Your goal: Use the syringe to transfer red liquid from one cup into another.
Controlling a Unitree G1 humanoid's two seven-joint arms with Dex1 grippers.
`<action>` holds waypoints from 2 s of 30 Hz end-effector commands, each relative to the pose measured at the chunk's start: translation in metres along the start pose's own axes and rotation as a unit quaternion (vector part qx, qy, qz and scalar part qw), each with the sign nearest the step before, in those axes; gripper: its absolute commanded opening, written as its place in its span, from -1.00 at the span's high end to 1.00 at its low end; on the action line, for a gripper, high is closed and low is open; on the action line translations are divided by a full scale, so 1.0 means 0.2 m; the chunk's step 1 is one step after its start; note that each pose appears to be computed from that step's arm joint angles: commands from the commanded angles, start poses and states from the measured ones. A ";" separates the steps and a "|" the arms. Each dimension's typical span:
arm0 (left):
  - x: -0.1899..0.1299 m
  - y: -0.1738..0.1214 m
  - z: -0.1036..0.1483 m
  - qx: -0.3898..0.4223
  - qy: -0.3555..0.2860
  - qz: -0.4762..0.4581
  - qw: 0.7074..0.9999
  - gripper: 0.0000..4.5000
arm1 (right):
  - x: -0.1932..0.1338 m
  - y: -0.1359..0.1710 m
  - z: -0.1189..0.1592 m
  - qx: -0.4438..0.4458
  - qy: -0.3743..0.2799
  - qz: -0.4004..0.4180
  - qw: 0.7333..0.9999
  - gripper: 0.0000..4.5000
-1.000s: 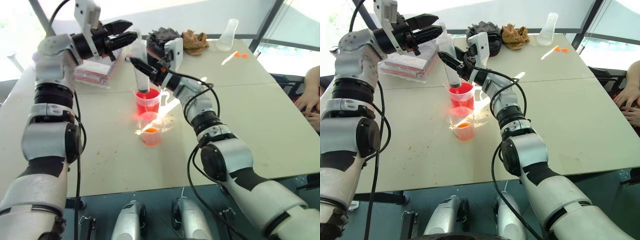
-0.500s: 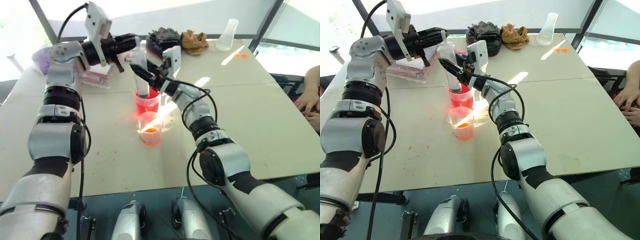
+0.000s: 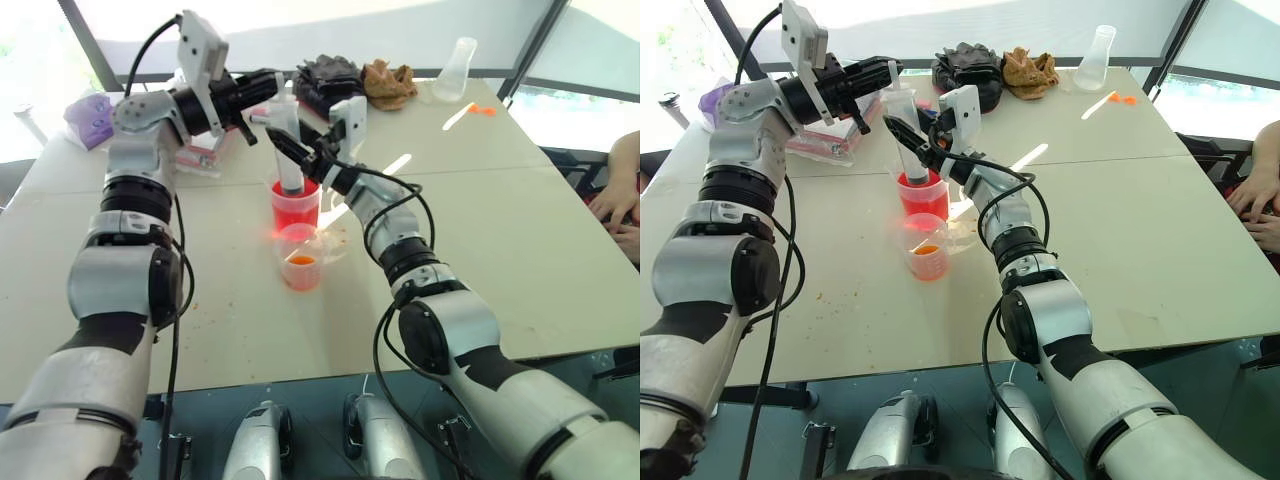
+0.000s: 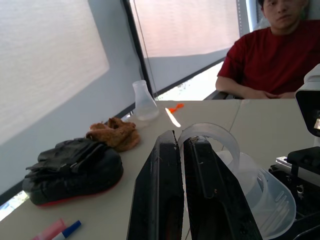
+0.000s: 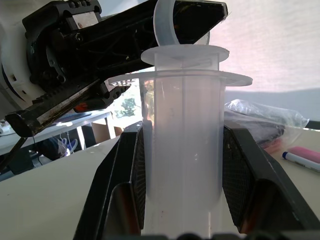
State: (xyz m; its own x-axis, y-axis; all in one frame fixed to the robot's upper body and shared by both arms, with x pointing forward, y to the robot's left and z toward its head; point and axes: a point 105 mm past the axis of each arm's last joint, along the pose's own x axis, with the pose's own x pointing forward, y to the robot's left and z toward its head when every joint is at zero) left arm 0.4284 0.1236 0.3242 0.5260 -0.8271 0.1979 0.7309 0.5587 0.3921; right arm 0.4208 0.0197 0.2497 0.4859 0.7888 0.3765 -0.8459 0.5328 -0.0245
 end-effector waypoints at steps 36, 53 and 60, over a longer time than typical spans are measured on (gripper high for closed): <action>-0.03 0.09 0.25 0.028 -0.052 0.021 0.998 0.15 | 0.08 0.12 0.03 -0.037 -0.006 0.046 0.998 0.35; -0.52 -0.09 0.17 -0.039 0.061 -0.020 0.997 0.15 | 0.04 -0.06 0.43 -0.076 -0.096 -0.018 0.992 0.35; -0.55 -0.12 0.18 -0.051 0.048 0.006 0.998 0.15 | -0.07 0.08 0.66 -0.079 -0.146 0.023 0.986 0.35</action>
State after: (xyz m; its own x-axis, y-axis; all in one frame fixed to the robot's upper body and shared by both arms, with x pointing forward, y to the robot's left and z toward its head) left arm 0.3472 0.1983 0.3083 0.5777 -0.8139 0.0614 0.7804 0.5728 0.2505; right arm 0.3933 -0.0241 0.3484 0.4174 0.6944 0.5862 -0.7853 0.6003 -0.1519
